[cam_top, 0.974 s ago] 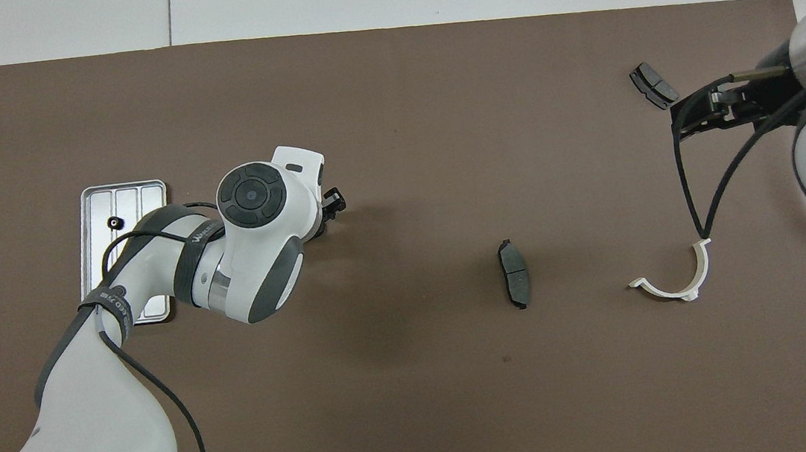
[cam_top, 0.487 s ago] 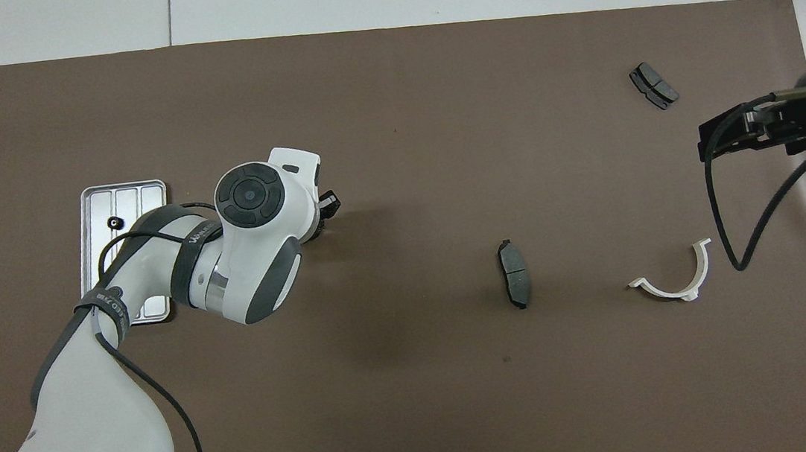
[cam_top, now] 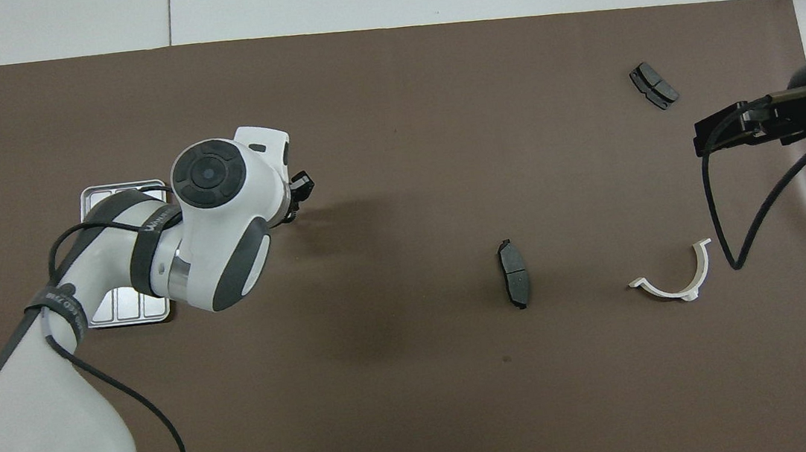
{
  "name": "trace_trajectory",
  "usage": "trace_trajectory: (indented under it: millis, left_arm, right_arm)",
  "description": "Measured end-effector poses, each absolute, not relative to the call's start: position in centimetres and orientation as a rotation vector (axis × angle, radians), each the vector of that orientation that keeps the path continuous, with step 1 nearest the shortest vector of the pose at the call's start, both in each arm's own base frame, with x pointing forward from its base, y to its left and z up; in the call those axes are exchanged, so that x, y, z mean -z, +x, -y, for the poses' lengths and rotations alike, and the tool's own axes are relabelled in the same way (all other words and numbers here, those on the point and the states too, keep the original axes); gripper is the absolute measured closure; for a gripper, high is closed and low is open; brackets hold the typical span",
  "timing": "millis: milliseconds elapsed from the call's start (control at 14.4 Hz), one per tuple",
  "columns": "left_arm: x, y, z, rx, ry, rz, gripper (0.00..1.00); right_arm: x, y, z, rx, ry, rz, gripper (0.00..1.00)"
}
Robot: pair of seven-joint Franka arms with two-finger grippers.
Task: Pick bearing gear from pile to tray
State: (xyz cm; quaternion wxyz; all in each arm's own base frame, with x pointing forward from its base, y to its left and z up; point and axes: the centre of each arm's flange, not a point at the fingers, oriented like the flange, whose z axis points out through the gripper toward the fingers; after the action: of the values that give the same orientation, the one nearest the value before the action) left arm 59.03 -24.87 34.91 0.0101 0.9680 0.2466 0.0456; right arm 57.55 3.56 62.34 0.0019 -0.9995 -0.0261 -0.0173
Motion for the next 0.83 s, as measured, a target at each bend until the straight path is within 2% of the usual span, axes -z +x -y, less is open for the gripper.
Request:
trace_trajectory:
  millis: [209,348,626,835]
  left_arm:
    - [-40.6,60.6,15.3,-0.144,3.051,-0.764,0.66]
    - [-42.2,60.9,8.6,-0.118,3.084,-0.726,0.66]
    - [-40.0,60.1,-1.6,-0.025,3.130,-0.602,0.66]
    - [-36.8,58.2,-4.5,-0.050,3.131,-0.548,0.66]
  right_arm:
    - [-61.9,57.8,-3.4,0.078,-3.134,0.149,0.00]
    - [-61.9,57.7,-3.4,0.079,-3.134,0.149,0.00]
    - [-62.0,57.6,-2.6,0.078,-3.136,0.128,0.00]
    - [-61.9,57.5,-2.3,0.067,-3.136,0.120,0.00]
